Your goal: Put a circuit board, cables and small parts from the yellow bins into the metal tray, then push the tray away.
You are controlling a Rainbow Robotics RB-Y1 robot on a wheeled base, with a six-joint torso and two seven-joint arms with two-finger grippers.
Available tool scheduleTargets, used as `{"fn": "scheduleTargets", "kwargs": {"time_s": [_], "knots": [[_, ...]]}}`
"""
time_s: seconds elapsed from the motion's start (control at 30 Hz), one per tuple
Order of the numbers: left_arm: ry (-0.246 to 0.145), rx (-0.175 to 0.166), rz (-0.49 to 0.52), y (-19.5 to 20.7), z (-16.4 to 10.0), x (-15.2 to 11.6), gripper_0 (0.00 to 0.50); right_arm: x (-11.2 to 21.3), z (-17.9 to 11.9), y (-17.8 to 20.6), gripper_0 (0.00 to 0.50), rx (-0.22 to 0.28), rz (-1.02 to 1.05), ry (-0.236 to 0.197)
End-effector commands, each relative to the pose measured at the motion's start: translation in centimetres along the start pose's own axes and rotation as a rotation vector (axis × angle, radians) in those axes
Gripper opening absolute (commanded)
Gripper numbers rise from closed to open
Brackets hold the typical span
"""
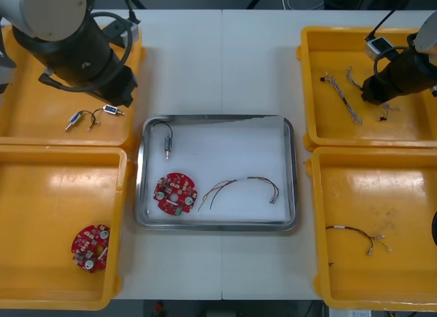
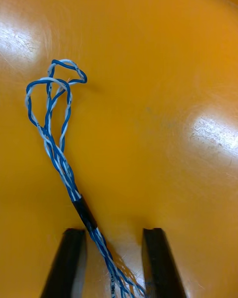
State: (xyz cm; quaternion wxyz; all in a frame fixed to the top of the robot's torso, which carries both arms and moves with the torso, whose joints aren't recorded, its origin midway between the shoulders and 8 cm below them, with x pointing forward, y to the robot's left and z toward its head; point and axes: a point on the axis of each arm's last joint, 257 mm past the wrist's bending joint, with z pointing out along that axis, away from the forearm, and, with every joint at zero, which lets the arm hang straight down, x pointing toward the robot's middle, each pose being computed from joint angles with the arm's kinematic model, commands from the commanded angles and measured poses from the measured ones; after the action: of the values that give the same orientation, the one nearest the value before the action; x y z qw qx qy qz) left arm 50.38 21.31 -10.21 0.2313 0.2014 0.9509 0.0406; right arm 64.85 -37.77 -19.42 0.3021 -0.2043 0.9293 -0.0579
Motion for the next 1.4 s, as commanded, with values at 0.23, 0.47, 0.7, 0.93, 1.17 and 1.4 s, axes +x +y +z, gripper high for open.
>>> {"fn": "scheduleTargets", "kwargs": {"time_s": [0.23, 0.47, 0.7, 0.93, 1.17, 1.4], "knots": [[0.010, -0.051, 0.082, 7.8, -0.2, 0.8, 0.500, -0.8, -0.6, -0.9, 0.005, 0.031, -0.020, -0.016], [0.006, -0.047, 0.156, 10.8, 2.2, 0.8, 0.500, -1.6, -5.6, -2.3, 0.000, 0.046, -0.081, 0.039], [0.008, -0.044, 0.183, 13.4, 4.5, 1.3, 0.500, -2.6, -12.0, -1.7, 0.000, 0.063, -0.166, 0.066], [0.009, -0.046, 0.195, 15.6, 6.7, 2.1, 0.500, -2.8, -16.9, 1.9, 0.000, 0.023, -0.267, 0.077], [0.025, -0.045, 0.160, 17.3, 8.6, 3.5, 0.500, -4.4, -19.2, 7.1, 0.000, -0.055, -0.415, -0.023], [0.044, -0.020, 0.123, 17.7, 10.5, 5.0, 0.500, -5.2, -20.2, 14.0, 0.000, -0.098, -0.638, -0.076]]}}
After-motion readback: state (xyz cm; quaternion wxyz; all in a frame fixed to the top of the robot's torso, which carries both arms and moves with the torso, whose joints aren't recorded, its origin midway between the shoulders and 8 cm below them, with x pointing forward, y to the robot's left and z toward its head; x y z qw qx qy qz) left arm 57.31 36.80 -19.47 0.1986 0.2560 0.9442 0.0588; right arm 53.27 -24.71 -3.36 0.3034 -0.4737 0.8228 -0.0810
